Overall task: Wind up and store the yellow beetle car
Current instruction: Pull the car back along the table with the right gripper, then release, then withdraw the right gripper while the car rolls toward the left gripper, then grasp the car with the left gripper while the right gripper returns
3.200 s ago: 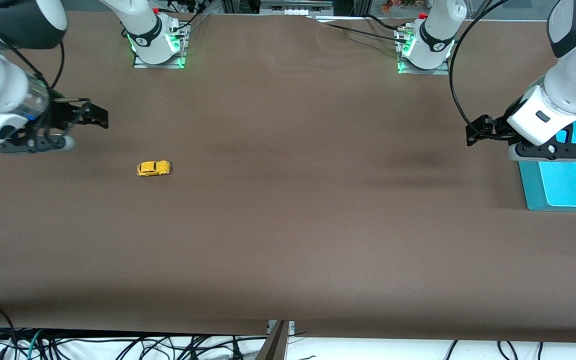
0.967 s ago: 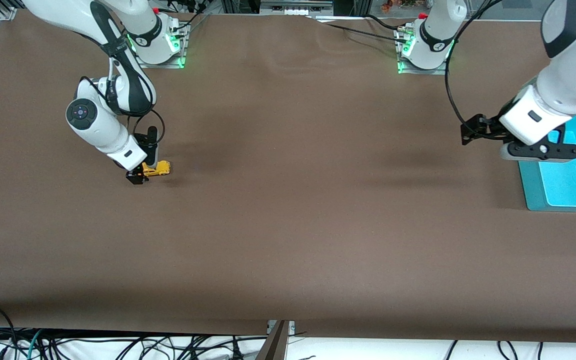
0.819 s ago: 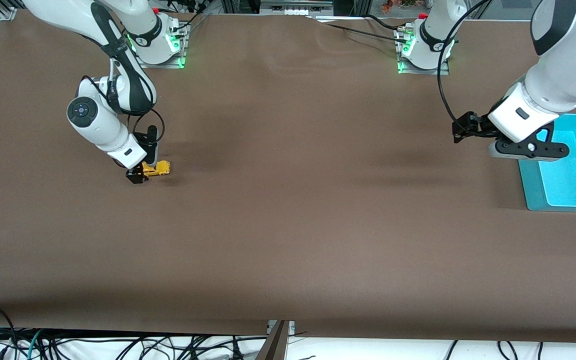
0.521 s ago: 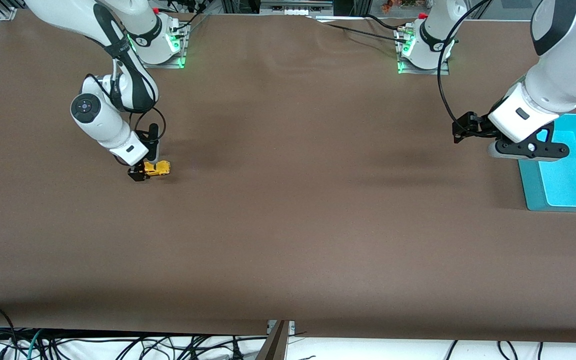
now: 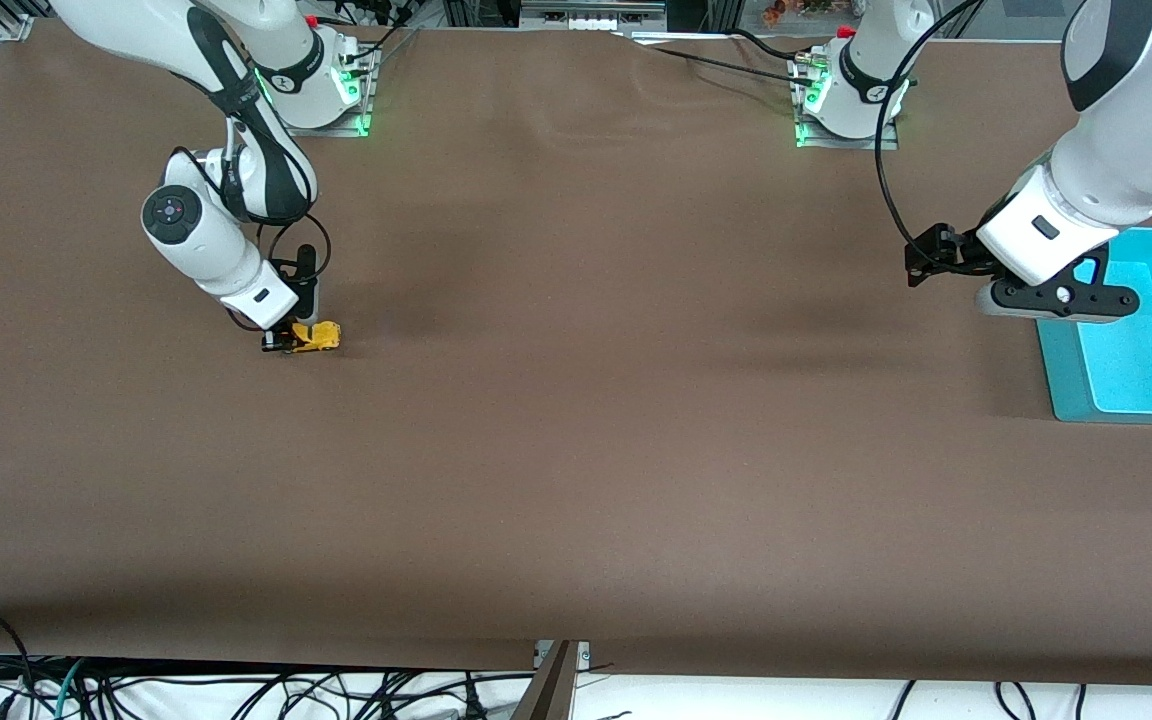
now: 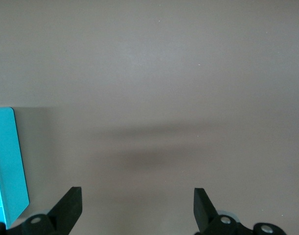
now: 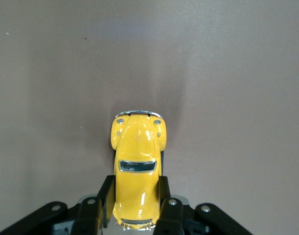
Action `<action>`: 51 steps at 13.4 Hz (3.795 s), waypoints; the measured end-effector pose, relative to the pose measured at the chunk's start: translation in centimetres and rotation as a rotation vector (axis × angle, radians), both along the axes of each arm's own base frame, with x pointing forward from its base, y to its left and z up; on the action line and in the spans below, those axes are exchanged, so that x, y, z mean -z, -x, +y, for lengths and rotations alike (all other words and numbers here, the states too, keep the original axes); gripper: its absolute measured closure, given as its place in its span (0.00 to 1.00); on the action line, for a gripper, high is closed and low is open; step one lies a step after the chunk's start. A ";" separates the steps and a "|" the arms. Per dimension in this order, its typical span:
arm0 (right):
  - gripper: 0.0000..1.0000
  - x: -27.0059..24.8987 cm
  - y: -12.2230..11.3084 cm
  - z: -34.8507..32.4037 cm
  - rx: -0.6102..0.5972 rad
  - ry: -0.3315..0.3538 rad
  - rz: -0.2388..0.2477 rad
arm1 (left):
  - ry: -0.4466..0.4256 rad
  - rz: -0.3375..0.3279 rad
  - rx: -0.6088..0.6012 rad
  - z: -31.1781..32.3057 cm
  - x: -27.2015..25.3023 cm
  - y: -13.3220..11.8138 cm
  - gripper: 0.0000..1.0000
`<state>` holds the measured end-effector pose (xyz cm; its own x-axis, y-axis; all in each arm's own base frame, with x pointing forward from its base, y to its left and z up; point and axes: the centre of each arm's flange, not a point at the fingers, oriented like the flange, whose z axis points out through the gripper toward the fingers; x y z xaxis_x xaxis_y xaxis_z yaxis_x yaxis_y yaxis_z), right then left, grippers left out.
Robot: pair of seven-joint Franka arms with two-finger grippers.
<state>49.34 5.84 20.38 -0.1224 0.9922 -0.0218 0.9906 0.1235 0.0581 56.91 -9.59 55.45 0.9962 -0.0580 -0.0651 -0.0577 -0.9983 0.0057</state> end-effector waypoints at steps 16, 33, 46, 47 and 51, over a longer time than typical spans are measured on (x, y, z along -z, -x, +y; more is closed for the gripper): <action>0.61 0.2 0.1 -16.4 0.041 0.031 -0.056 | 0.000 0.000 0.000 0.0 0.0 0.0 0.00; 0.00 -4.5 -4.9 -12.2 0.222 -0.027 0.027 | -0.001 0.006 0.000 0.0 0.1 0.0 0.00; 0.00 -22.3 -11.7 1.6 1.138 -0.034 0.180 | -0.068 0.098 0.191 2.8 2.8 0.2 0.00; 0.00 -23.4 -11.7 2.1 1.204 -0.022 0.192 | -0.076 0.108 0.221 3.0 3.2 0.2 0.00; 0.00 -29.3 -11.1 3.2 1.420 0.033 0.222 | -0.056 0.099 0.396 6.6 5.9 -0.4 0.00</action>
